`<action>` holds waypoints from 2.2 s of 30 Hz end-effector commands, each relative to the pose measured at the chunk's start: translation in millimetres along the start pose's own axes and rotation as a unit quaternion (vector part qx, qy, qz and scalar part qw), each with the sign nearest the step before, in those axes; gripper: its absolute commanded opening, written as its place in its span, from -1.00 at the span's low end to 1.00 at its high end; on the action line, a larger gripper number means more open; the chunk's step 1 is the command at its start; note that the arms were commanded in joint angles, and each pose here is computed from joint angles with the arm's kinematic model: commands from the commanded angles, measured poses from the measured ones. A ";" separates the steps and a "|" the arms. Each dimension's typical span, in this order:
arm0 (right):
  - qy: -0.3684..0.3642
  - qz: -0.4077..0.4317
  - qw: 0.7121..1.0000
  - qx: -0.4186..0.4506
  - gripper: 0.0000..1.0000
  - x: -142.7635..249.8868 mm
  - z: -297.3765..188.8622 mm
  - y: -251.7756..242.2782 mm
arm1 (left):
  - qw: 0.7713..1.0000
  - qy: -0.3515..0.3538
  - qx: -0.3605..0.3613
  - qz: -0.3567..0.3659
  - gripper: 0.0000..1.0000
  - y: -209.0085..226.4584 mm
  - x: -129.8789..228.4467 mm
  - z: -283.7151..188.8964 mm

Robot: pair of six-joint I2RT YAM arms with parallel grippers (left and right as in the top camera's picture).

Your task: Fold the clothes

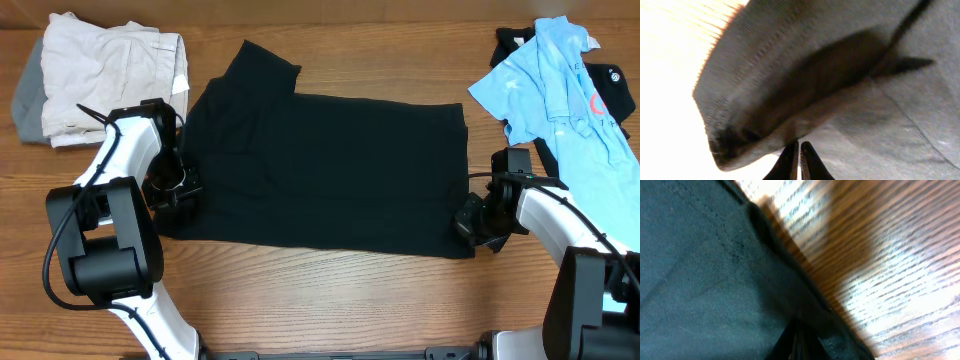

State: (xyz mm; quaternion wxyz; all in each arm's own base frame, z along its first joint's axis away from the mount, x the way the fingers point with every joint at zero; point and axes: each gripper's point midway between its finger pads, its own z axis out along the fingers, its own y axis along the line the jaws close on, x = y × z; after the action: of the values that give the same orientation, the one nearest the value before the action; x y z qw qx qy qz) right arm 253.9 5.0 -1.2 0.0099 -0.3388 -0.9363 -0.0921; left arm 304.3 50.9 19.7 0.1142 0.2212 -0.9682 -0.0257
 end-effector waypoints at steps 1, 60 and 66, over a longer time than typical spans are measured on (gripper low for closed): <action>-0.036 0.025 0.999 0.027 -0.92 -14.8 -1.3 -14.2 | 1.000 -0.014 -0.012 0.000 -0.86 13.9 -3.8 -5.1; -0.045 -0.160 0.977 -0.133 1.00 -50.1 -117.7 81.4 | 0.832 -0.436 0.071 0.335 1.00 -297.4 -151.3 -145.2; -0.039 -0.158 0.978 -0.130 1.00 -47.6 -107.9 77.7 | 0.825 -0.443 0.038 0.348 0.95 -312.3 -156.0 -121.8</action>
State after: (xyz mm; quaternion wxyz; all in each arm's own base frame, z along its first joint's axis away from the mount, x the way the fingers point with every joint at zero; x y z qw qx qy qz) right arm 336.7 13.5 118.5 -0.0878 -0.1931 -0.9555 -0.2050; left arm 594.5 -155.3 79.3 -0.3259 -0.1420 -0.9346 -0.0102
